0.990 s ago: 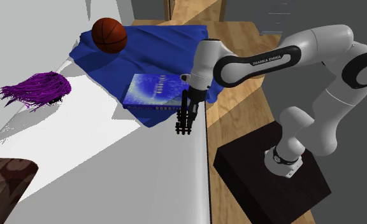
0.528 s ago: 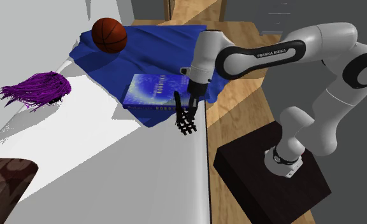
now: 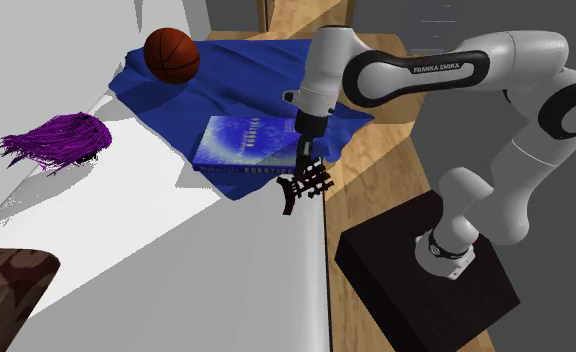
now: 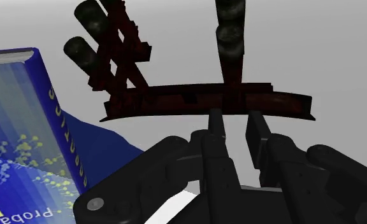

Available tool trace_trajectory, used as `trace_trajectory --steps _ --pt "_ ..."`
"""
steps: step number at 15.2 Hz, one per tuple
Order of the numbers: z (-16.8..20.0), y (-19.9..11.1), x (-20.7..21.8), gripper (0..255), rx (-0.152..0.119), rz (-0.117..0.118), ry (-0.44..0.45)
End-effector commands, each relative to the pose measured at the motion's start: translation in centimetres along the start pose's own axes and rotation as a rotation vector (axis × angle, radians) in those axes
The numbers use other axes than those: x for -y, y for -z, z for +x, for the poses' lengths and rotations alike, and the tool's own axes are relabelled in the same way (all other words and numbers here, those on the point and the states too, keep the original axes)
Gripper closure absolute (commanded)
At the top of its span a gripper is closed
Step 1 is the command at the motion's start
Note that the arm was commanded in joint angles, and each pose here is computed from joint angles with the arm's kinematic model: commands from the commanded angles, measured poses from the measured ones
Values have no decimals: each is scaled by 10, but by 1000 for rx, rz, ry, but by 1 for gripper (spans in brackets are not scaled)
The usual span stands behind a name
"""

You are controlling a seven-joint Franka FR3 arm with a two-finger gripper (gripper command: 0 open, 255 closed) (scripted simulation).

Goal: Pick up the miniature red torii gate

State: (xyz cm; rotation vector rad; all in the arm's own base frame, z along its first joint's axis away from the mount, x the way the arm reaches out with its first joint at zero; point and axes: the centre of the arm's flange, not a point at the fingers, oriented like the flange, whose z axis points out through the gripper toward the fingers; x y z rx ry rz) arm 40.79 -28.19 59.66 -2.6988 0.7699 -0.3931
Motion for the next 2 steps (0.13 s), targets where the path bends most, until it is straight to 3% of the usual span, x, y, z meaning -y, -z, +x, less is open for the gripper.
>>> trace_trajectory --steps 1,2 --pt "1 5 2 255 0 0 0" --pt "1 5 2 255 0 0 0"
